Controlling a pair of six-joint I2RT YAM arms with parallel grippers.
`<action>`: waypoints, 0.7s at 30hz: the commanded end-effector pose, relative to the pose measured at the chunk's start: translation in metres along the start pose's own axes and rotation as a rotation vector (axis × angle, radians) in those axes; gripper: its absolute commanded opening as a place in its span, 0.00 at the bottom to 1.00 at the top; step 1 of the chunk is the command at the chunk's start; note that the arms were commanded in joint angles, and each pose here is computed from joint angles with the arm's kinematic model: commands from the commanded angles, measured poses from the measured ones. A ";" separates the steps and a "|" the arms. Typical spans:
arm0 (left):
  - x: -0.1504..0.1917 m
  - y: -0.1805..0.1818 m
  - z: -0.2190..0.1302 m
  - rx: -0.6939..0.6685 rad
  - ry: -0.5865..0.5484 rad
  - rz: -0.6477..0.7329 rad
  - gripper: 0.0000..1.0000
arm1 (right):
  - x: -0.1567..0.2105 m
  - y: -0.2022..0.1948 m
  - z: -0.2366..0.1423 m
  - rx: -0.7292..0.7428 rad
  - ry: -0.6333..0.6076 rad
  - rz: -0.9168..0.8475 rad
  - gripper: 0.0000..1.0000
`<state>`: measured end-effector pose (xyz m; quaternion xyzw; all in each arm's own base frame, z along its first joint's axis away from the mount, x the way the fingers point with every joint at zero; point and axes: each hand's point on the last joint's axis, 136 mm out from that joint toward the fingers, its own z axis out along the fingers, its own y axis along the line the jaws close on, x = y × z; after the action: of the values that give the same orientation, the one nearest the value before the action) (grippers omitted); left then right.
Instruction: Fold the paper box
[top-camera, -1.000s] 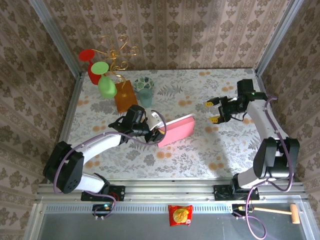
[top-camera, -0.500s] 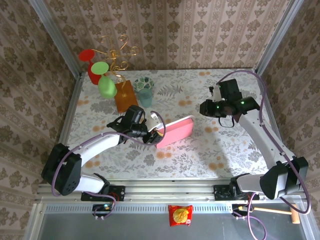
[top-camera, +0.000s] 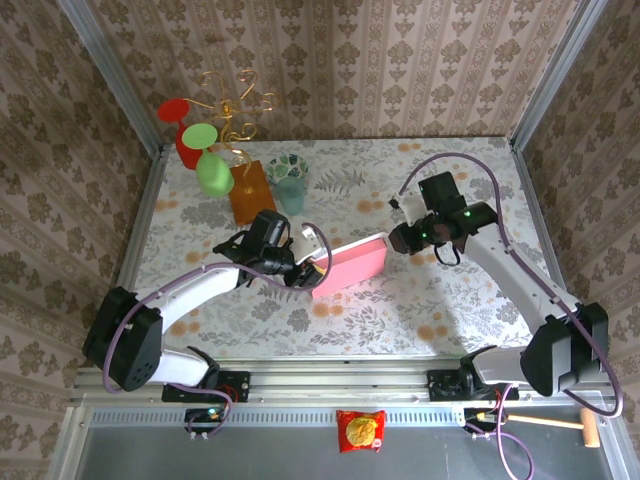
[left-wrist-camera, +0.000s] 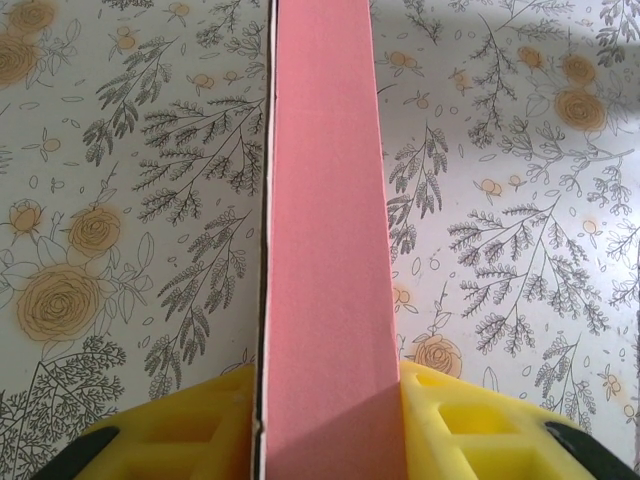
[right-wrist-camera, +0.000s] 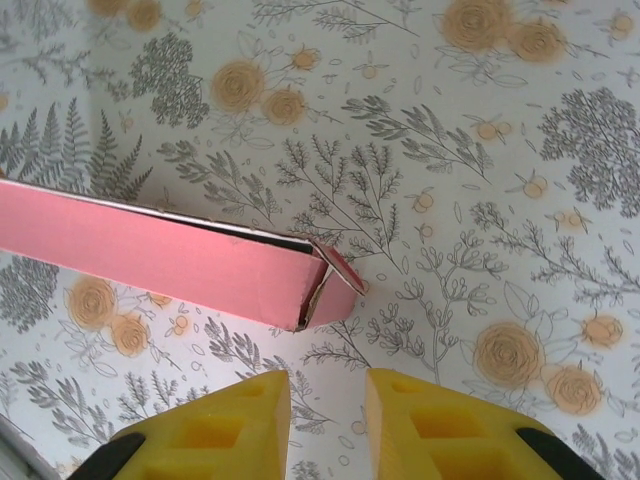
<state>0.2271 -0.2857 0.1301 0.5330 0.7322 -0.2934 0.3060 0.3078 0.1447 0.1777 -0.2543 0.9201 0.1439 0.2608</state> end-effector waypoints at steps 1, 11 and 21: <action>-0.007 -0.004 -0.009 0.021 -0.012 0.028 0.35 | -0.005 0.008 0.006 -0.056 0.002 -0.140 0.28; -0.008 -0.003 -0.012 0.026 -0.017 0.034 0.35 | -0.016 0.013 0.013 -0.122 0.056 -0.165 0.29; -0.008 -0.001 -0.011 0.025 -0.021 0.025 0.34 | -0.016 0.022 0.017 -0.191 0.089 -0.138 0.25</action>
<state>0.2258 -0.2812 0.1303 0.5362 0.7300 -0.2989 0.3005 0.3202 0.1700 0.1722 -0.3364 0.8979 0.1837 0.2165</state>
